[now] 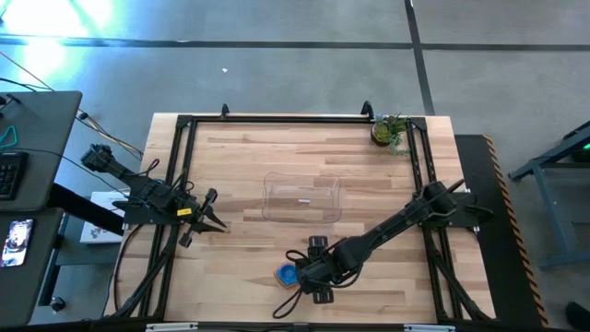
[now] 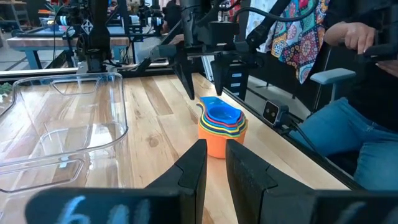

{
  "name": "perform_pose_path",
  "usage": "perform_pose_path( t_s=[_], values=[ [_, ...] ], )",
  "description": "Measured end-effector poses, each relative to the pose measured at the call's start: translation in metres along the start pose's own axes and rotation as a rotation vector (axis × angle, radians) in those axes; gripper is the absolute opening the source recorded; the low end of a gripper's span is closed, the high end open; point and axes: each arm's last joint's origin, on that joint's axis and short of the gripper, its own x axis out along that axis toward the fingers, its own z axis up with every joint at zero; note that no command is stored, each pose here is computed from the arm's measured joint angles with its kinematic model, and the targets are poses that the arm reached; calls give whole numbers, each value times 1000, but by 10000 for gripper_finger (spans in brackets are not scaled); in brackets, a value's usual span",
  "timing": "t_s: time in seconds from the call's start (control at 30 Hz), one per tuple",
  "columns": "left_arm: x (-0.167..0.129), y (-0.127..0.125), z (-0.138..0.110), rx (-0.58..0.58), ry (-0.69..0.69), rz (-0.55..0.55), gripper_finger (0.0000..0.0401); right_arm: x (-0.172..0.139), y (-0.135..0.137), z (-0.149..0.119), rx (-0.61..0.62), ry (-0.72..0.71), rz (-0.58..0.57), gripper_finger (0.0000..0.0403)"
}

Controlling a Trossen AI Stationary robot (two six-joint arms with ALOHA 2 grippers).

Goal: Nest measuring cups in basket
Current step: Put the stacked measuring cups on top of the transparent bin

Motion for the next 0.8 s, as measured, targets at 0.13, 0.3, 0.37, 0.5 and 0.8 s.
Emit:
perform_pose_path(
  t_s=[0.13, 0.3, 0.37, 0.5, 0.8],
  values=[
    [0, 0, 0, 0, 0, 0, 51, 0, 1, 1, 5, -13, 10, 278],
    [0, 0, 0, 0, 0, 0, 51, 12, 2, -1, 1, 3, 19, 292],
    [0, 0, 0, 0, 0, 0, 51, 20, 3, -3, -1, 24, 22, 293],
    [0, 0, 0, 0, 0, 0, 51, 26, 4, -3, -1, 29, 21, 294],
    [0, 0, 0, 0, 0, 0, 51, 42, 5, -5, 21, 38, 16, 293]
  ],
)
